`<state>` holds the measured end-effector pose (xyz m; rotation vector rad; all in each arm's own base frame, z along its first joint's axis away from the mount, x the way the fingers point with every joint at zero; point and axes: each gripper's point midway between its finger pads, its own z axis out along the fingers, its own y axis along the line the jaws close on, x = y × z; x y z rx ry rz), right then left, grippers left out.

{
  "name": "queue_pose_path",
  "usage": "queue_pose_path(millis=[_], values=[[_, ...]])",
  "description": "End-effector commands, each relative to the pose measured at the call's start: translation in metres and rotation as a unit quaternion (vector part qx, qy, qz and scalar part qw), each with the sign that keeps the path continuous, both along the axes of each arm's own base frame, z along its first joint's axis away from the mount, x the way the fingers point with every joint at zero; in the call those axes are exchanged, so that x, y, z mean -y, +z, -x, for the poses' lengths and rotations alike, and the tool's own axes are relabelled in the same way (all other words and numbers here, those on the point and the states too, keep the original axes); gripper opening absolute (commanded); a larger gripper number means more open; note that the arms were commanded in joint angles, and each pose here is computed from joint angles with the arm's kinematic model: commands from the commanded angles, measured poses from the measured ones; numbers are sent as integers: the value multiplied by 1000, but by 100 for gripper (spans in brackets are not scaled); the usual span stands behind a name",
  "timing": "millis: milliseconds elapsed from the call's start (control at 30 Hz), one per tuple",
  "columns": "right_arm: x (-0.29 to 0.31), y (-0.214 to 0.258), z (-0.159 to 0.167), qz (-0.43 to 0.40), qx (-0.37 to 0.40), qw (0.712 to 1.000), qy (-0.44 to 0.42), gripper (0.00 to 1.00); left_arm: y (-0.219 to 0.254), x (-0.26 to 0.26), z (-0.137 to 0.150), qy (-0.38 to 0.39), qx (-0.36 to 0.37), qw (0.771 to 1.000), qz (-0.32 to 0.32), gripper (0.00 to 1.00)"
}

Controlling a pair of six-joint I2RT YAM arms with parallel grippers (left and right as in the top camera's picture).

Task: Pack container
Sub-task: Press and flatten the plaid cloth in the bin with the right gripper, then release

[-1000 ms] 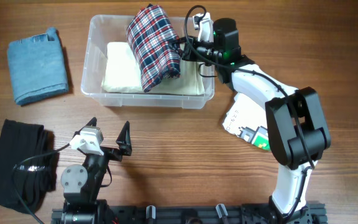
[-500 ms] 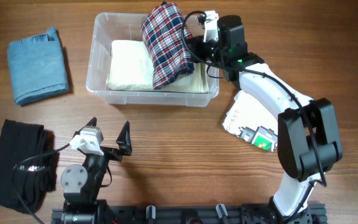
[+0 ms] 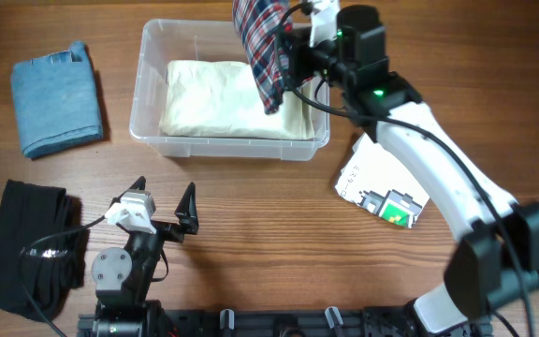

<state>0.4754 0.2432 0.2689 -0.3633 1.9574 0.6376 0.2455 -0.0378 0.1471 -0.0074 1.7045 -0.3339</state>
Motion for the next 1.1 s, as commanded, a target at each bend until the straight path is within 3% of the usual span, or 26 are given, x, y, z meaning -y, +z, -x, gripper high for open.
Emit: queue_pose_path(millis=[0,100,133,400,500,633,733,867,967,1067], values=[[29,41,-1,35,40,996,-76,4,-2,0,0,-2,-4,1000,5,100],[38,29,1,135,58,978,-149,4,-2,0,0,-2,-4,1000,5,100],[25,38,9,182,96,964,-168,4,-2,0,0,-2,-4,1000,5,100],[27,-12,8,310,79,921,-224,4,-2,0,0,-2,-4,1000,5,100],[40,-5,7,367,97,894,-239,4,-2,0,0,-2,-4,1000,5,100],[36,14,3,383,127,885,-232,4,-2,0,0,-2,-4,1000,5,100],[50,46,2,406,143,862,-269,4,-2,0,0,-2,-4,1000,5,100],[71,54,8,434,131,833,-317,4,-2,0,0,-2,-4,1000,5,100],[72,45,11,448,118,832,-306,4,-2,0,0,-2,-4,1000,5,100],[49,19,10,410,92,873,-248,4,-2,0,0,-2,-4,1000,5,100]])
